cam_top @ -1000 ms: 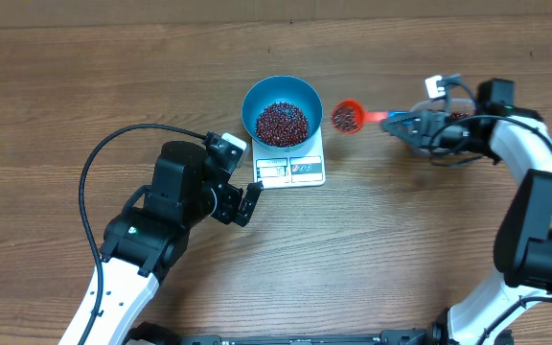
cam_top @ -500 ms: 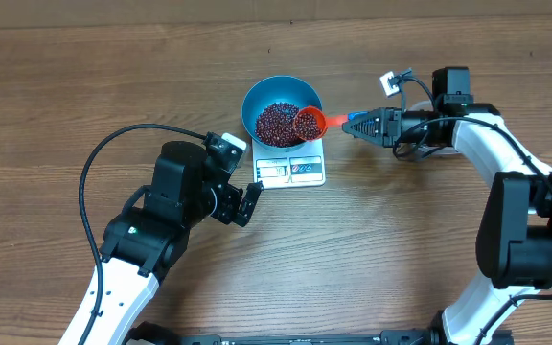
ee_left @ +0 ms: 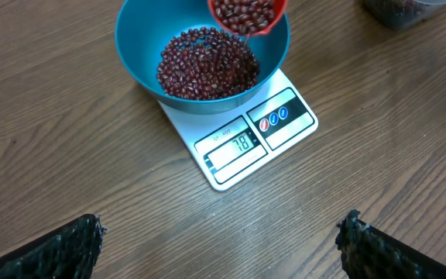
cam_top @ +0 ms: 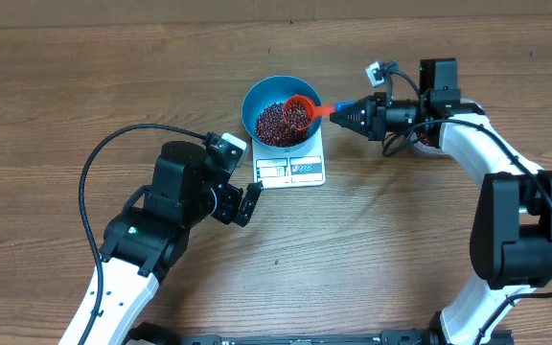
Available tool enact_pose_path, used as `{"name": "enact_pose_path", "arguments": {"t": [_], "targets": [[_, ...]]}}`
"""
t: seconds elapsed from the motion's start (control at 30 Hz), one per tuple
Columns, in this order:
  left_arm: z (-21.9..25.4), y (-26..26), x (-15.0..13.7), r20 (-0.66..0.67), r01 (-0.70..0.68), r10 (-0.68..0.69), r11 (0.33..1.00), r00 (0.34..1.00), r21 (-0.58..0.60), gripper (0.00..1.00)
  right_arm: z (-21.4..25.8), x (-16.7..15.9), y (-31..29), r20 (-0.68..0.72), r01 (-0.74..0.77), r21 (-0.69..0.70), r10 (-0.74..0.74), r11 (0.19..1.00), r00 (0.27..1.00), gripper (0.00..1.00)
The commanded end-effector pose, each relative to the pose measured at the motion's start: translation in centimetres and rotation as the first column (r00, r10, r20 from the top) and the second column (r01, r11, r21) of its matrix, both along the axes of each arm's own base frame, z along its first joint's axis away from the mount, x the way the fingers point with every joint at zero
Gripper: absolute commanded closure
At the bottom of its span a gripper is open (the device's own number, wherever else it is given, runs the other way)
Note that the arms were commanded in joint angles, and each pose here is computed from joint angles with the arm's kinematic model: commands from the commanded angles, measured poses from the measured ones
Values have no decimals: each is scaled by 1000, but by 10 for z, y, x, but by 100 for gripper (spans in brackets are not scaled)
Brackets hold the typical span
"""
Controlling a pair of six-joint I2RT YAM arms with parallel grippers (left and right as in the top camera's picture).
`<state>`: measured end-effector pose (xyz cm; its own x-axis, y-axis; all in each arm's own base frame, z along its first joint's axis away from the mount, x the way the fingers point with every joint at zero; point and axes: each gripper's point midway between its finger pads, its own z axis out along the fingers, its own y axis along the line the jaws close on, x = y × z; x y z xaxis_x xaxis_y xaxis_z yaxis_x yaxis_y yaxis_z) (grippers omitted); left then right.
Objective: Scoop item into bowl and weigh 150g on scale
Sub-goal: 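Tilt the red scoop to pour the beans into the teal bowl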
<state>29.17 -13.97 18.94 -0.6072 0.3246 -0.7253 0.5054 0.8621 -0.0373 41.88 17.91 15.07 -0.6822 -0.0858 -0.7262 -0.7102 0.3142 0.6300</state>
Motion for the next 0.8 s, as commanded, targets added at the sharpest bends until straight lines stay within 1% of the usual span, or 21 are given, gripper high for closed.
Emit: {"name": "enact_pose_path", "arguments": {"t": [0.0,0.1,0.27,0.4,0.5,0.53,0.63,0.77], "targets": [[5,-1,-2,20,19,-19,1000,1000,-3,0,-10,11,4,106,27,-93,-17,995,994,96],[5,-1,-2,20,19,-19,1000,1000,-3,0,-9,11,9,214,-10,-114,34,993,976,96],[5,-1,-2,20,19,-19,1000,1000,-3,1,-9,9,14,346,-53,-151,103,987,933,96],[5,-1,-2,20,19,-19,1000,1000,-3,0,-9,9,14,478,-82,-195,168,977,862,96],[5,-1,-2,20,19,-19,1000,1000,-3,1,-9,9,14,576,-98,-234,219,967,788,96],[5,-1,-2,20,19,-19,1000,1000,-3,0,-8,10,14,621,-102,-252,242,962,746,96],[5,-1,-2,20,19,-19,1000,1000,-3,0,-7,14,13,686,-94,-287,273,953,675,96],[5,-1,-2,20,19,-19,1000,1000,-3,0,-8,27,9,713,-35,-329,273,944,645,96]]}}
